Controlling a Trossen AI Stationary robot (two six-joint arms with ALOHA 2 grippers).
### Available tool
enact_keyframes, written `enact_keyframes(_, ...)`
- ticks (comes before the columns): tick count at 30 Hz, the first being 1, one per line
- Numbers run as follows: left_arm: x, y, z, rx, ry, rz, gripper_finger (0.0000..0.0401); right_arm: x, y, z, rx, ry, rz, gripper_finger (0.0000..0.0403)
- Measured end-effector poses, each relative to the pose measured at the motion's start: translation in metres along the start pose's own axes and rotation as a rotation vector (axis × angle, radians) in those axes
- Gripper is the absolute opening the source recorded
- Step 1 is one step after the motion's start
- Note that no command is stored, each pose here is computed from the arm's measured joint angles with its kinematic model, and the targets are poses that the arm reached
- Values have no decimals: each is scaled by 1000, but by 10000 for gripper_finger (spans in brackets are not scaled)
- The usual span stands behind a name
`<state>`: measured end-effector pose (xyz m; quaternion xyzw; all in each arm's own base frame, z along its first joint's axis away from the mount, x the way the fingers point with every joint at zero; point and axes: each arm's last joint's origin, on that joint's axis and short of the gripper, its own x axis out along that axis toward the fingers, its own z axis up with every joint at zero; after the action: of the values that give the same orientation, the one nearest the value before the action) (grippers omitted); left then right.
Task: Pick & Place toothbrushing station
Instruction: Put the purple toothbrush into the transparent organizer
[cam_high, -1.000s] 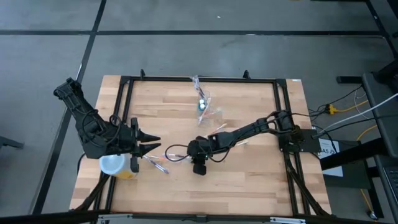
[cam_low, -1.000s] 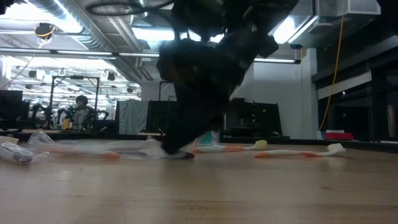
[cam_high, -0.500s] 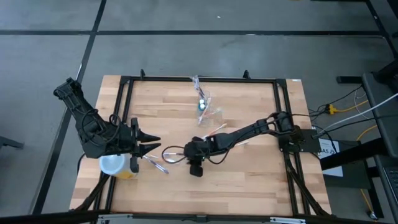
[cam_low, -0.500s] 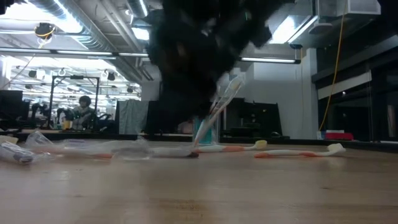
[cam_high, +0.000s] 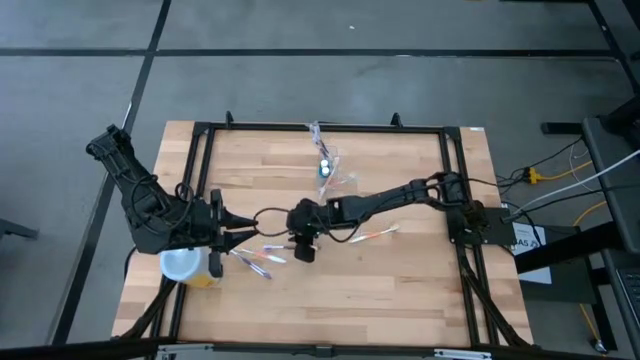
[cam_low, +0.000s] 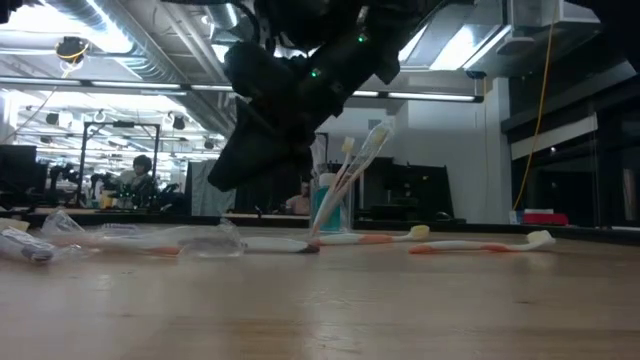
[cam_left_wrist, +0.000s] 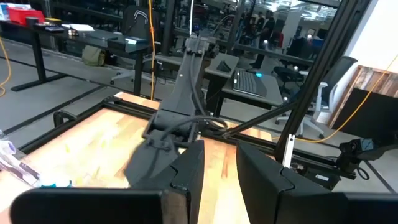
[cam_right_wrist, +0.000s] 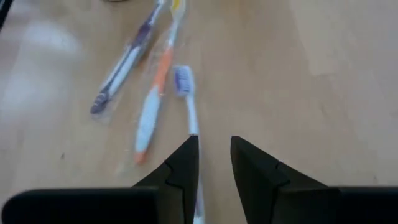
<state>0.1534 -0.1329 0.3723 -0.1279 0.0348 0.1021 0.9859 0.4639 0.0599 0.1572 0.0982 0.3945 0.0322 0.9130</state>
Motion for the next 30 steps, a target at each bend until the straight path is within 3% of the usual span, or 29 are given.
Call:
enact_keyframes(6, 0, 0, 0, 4, 0, 1, 88, 6, -2, -2, -16, 13, 43, 97)
enact_keyframes(10, 1, 0, 1, 0, -5, 8, 88, 23, -5, -18, 9, 82, 76, 97)
enact_keyframes(30, 1, 1, 1, -14, -8, 6, 88, 43, 6, -40, 19, 162, 55, 98)
